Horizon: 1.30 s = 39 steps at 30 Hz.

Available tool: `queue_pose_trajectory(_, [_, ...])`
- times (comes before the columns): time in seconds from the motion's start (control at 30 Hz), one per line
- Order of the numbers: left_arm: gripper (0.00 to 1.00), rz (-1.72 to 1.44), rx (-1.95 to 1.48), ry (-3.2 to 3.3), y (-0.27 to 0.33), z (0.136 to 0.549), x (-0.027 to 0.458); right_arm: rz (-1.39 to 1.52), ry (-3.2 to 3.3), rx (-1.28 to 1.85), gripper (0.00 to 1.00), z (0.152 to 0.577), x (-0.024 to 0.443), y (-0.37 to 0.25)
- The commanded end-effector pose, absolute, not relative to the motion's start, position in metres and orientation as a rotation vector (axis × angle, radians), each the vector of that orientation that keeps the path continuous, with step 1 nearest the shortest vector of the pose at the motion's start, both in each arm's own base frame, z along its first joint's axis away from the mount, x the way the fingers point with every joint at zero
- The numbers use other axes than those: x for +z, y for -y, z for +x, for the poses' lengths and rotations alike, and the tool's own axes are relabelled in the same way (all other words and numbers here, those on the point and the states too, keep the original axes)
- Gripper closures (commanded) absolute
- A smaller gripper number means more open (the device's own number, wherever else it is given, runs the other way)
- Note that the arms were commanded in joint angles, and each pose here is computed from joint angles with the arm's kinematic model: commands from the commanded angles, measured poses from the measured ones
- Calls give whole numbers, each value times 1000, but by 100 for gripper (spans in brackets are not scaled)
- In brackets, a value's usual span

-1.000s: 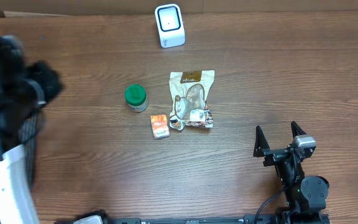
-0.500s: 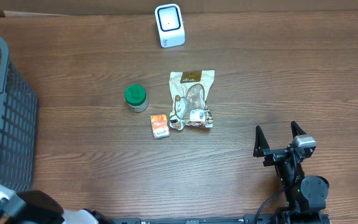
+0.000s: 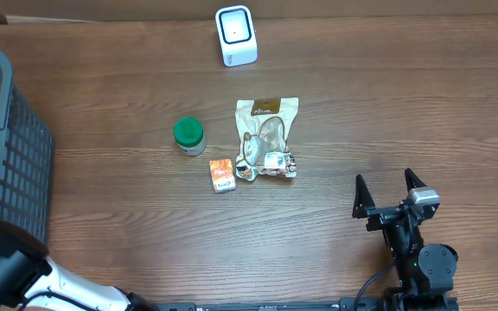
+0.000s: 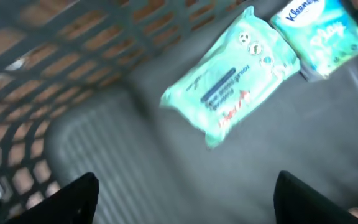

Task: Scan the item barcode
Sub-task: 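Reach the left gripper into the basket and grasp the mint tissue pack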

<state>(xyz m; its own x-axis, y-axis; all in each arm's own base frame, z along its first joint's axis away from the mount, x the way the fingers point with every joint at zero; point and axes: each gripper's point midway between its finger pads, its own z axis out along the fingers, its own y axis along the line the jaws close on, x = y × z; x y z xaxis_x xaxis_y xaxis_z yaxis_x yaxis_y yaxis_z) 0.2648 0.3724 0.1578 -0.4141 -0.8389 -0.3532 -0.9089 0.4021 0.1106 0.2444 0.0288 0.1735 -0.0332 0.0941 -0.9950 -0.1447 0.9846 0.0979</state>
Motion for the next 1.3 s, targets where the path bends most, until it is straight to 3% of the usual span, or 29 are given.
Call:
queue_pose_trajectory(0.0, [23,-1414,427,-2574,-379,278,118,-36,-1591,195,0,245,171,-29])
queue_pose_trajectory(0.27, [23,-1296,427,-2702,-383,299,61,-36,-1591,194,0,245,171,-28])
queue_pose_trajectory(0.63, [28,-1276,420,-2745,-386,304,30,-36,-1591,194,0,245,171,-28])
queue_pose_trajectory(0.7, [34,-1279,414,-2756,-386,304,22,-36,-1591,194,0,245,171,-28])
queue_pose_trajectory(0.8, [59,-1283,406,-2773,-385,303,14,-36,-1591,194,0,245,171,-28])
queue_pose_trajectory(0.87, [82,-1277,407,-2774,-384,304,14,-36,-1591,194,0,245,171,-28])
queue_pose_trajectory(0.93, [96,-1273,408,-2773,-384,306,14,-36,-1591,194,0,245,171,-28])
queue_pose_trajectory(1.13, [96,-1275,394,-2798,-375,304,22,-36,-1591,194,0,245,171,-28])
queue_pose_trajectory(1.27, [96,-1313,404,-2733,-370,313,59,-36,-1591,194,0,245,171,-28])
